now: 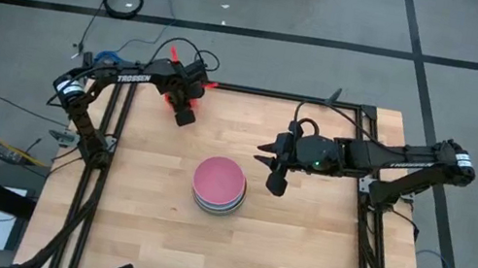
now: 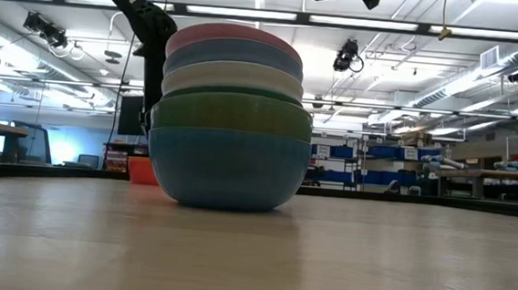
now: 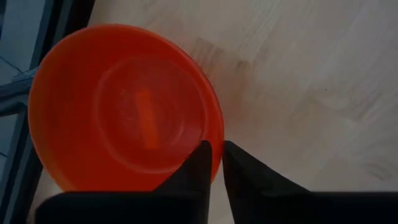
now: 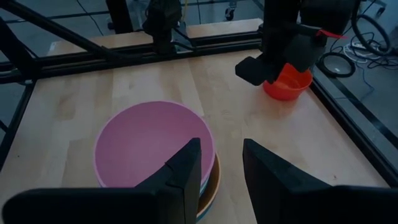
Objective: Nest bowls inside each other
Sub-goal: Stack the orange bowl on top of the pink bowl
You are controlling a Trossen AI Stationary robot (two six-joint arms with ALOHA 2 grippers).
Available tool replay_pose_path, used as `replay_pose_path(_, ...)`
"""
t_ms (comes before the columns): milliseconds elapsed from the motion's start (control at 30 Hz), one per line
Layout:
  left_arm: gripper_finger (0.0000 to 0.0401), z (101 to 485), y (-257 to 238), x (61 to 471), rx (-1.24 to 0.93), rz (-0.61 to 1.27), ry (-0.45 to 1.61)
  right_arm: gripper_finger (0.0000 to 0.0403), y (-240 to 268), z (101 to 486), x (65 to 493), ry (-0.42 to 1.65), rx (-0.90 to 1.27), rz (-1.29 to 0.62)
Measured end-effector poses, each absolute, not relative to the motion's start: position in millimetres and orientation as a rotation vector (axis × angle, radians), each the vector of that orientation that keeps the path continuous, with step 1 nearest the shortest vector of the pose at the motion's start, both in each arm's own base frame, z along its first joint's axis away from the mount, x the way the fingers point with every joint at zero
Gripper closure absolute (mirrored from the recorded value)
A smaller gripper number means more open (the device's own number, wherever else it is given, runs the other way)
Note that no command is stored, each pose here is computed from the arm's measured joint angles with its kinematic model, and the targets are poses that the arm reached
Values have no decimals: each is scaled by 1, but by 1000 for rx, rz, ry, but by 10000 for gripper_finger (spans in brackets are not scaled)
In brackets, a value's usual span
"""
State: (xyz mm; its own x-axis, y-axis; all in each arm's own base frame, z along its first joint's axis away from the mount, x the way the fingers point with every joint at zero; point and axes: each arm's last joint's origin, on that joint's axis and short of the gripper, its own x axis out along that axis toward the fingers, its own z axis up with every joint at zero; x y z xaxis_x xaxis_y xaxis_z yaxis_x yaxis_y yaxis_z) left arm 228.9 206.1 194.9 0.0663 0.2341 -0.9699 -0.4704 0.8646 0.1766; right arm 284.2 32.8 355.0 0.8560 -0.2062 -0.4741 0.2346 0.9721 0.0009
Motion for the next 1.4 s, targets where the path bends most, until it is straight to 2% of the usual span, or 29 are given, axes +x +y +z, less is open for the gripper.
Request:
replay_pose_path(233, 371, 195, 206, 229, -204, 536, 1410, 296, 33, 355, 284, 492, 59, -232)
replay_pose_path(367, 395, 195, 206, 229, -202, 532, 1413, 296, 33, 355, 284, 492, 59, -232)
replay_pose_path(733, 399, 197, 203, 227, -210, 525, 1455, 296, 33, 355, 284, 492, 58, -232)
replay_pose_path(1200, 400, 243, 204, 246, -138, 550, 1411, 296, 33, 355, 284, 493, 57, -232)
replay_pose_path(1400, 400, 248, 199, 247, -144, 545, 1434, 296, 33, 354, 284, 506, 53, -232)
